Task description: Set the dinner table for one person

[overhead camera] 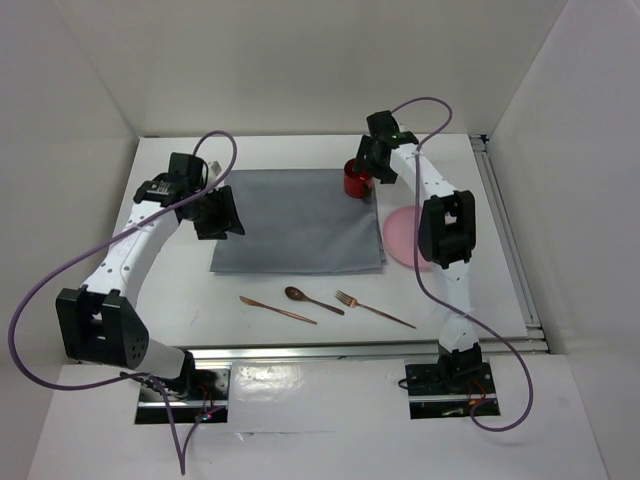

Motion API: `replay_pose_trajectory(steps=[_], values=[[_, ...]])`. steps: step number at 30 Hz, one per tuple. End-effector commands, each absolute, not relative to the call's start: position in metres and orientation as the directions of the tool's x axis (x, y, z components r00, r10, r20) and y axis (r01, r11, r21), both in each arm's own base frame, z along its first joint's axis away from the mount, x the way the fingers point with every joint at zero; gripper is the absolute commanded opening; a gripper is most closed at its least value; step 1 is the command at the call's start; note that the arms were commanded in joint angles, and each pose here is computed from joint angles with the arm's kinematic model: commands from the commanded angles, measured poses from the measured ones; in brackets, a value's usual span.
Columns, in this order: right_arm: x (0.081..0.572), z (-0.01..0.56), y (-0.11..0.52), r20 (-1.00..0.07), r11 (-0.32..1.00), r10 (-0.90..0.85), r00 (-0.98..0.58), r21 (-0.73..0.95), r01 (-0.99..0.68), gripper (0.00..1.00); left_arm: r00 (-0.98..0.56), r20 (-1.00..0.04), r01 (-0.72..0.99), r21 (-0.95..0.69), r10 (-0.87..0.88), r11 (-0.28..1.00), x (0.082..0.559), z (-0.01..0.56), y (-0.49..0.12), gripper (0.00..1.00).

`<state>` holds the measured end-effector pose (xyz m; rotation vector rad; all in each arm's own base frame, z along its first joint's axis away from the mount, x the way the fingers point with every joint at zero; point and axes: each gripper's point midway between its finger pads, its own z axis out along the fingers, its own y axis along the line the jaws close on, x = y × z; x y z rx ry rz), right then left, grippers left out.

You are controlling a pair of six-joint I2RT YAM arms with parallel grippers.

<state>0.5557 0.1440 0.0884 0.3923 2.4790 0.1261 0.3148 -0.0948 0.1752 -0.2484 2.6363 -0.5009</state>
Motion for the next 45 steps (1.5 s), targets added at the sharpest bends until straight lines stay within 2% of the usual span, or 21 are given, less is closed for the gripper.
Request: replay_pose_trajectory(steps=[1, 3, 5, 6, 7, 8, 9, 11, 12, 14, 15, 17, 18, 21, 26, 31, 34, 38, 40, 43, 45], values=[[0.56, 0.186, 0.152, -0.689, 0.934, 0.352, -0.634, 0.298, 0.195, 0.8, -0.864, -0.454, -0.033, -0.382, -0.218, 0.924, 0.312, 0.192, -0.099, 0.64], [0.545, 0.233, 0.132, -0.751, 0.922, 0.388, -0.534, 0.32, 0.219, 0.8, -0.865, -0.455, -0.024, -0.382, -0.21, 0.924, 0.308, 0.192, -0.102, 0.65], [0.517, 0.221, 0.111, -0.753, 0.92, 0.388, -0.531, 0.286, 0.267, 0.79, -0.865, -0.455, -0.024, -0.382, -0.21, 0.924, 0.308, 0.192, -0.102, 0.65], [0.499, 0.257, 0.1, -0.784, 0.912, 0.409, -0.467, 0.324, 0.253, 0.79, -0.859, -0.47, -0.021, -0.366, -0.204, 0.93, 0.308, 0.194, -0.101, 0.65], [0.485, 0.255, 0.09, -0.772, 0.897, 0.439, -0.46, 0.341, 0.282, 0.79, -0.857, -0.473, -0.026, -0.358, -0.205, 0.933, 0.308, 0.193, -0.099, 0.65], [0.463, 0.219, 0.073, -0.722, 0.888, 0.455, -0.52, 0.324, 0.327, 0.79, -0.848, -0.493, -0.011, -0.355, -0.197, 0.935, 0.308, 0.198, -0.102, 0.66], [0.44, 0.227, 0.061, -0.715, 0.876, 0.477, -0.511, 0.341, 0.341, 0.79, -0.85, -0.496, 0.006, -0.35, -0.18, 0.937, 0.307, 0.197, -0.105, 0.68], [0.41, 0.202, 0.035, -0.646, 0.829, 0.551, -0.529, 0.353, 0.433, 0.79, -0.841, -0.518, 0.019, -0.317, -0.156, 0.948, 0.31, 0.197, -0.106, 0.78], [0.383, 0.166, 0.026, -0.583, 0.81, 0.577, -0.572, 0.319, 0.492, 0.79, -0.841, -0.522, 0.03, -0.306, -0.141, 0.952, 0.308, 0.197, -0.109, 0.82], [0.35, 0.147, 0.013, -0.501, 0.731, 0.673, -0.544, 0.343, 0.589, 0.79, -0.853, -0.505, 0.019, -0.282, -0.132, 0.959, 0.306, 0.186, -0.107, 0.82], [0.325, 0.119, -0.001, -0.442, 0.671, 0.728, -0.524, 0.303, 0.676, 0.79, -0.861, -0.492, 0.018, -0.284, -0.13, 0.959, 0.303, 0.179, -0.111, 0.82], [0.311, 0.115, -0.007, -0.424, 0.608, 0.782, -0.457, 0.359, 0.708, 0.75, -0.872, -0.473, 0.016, -0.285, -0.126, 0.958, 0.3, 0.173, -0.115, 0.82], [0.296, 0.097, -0.011, -0.376, 0.579, 0.808, -0.453, 0.365, 0.729, 0.73, -0.88, -0.459, 0.015, -0.286, -0.124, 0.958, 0.296, 0.165, -0.118, 0.82], [0.3, 0.093, -0.016, -0.359, 0.541, 0.838, -0.411, 0.449, 0.711, 0.72, -0.879, -0.461, 0.024, -0.3, -0.123, 0.954, 0.294, 0.166, -0.123, 0.81], [0.303, 0.058, -0.02, -0.307, 0.527, 0.848, -0.433, 0.392, 0.754, 0.72, -0.877, -0.467, 0.032, -0.284, -0.109, 0.958, 0.291, 0.165, -0.125, 0.81], [0.315, 0.039, -0.016, -0.292, 0.521, 0.853, -0.433, 0.422, 0.742, 0.71, -0.878, -0.465, 0.024, -0.289, -0.118, 0.957, 0.288, 0.164, -0.124, 0.8], [0.314, 0.022, -0.016, -0.26, 0.51, 0.86, -0.439, 0.394, 0.765, 0.61, -0.879, -0.462, 0.026, -0.293, -0.117, 0.956, 0.287, 0.164, -0.128, 0.8], [0.315, 0.026, -0.021, -0.284, 0.501, 0.864, -0.416, 0.389, 0.774, 0.16, -0.885, -0.453, 0.032, -0.29, -0.108, 0.956, 0.283, 0.163, -0.13, 0.8], [0.314, 0.041, -0.025, -0.322, 0.502, 0.86, -0.395, 0.4, 0.766, 0.0, -0.887, -0.449, 0.038, -0.301, -0.106, 0.953, 0.282, 0.164, -0.132, 0.8], [0.312, 0.074, -0.037, -0.409, 0.51, 0.844, -0.348, 0.41, 0.756, 0.0, -0.887, -0.449, 0.051, -0.321, -0.105, 0.946, 0.283, 0.166, -0.136, 0.8], [0.317, 0.114, -0.048, -0.502, 0.534, 0.813, -0.294, 0.443, 0.72, 0.0, -0.887, -0.45, 0.047, -0.317, -0.107, 0.947, 0.282, 0.165, -0.137, 0.8]])
